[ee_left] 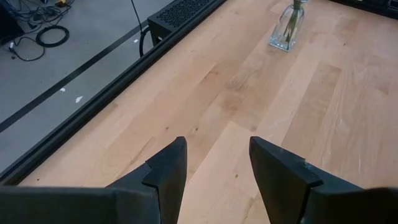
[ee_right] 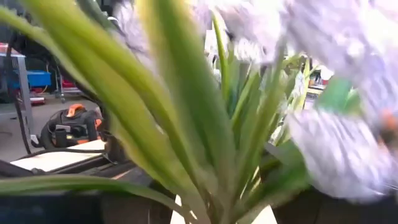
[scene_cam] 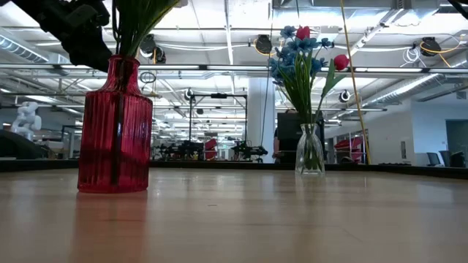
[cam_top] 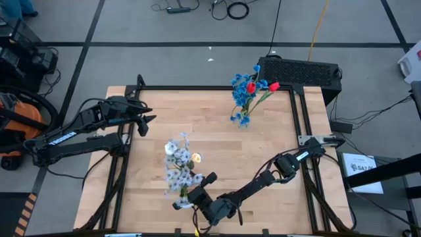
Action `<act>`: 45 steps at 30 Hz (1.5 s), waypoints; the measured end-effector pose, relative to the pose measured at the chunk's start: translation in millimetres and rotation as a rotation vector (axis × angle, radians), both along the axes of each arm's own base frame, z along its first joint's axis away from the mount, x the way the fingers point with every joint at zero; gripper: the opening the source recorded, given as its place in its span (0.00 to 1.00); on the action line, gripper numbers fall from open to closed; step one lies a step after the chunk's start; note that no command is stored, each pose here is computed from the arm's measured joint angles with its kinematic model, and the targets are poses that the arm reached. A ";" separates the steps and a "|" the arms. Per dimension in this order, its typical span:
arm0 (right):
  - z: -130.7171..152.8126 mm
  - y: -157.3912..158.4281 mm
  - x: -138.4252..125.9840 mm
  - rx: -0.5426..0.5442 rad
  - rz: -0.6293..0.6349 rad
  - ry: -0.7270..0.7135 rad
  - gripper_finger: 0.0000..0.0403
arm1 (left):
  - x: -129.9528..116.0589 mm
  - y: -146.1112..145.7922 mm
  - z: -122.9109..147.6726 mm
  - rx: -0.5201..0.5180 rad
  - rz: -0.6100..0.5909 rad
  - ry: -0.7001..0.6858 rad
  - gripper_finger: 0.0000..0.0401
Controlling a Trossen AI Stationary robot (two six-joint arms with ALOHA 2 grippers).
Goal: Sort flowers into vase by color
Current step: Put the white flower into the red vase, then return to Home Position
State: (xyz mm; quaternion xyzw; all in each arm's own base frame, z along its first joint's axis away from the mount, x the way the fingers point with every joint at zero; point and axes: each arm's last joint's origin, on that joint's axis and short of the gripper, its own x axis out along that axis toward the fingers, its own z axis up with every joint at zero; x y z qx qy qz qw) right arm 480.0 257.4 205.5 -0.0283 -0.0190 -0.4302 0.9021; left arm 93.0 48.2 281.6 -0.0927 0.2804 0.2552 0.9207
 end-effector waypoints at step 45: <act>3.3 90.9 -65.5 0.116 0.074 -0.044 0.55 | 0.0 0.0 0.0 0.001 0.000 0.000 0.45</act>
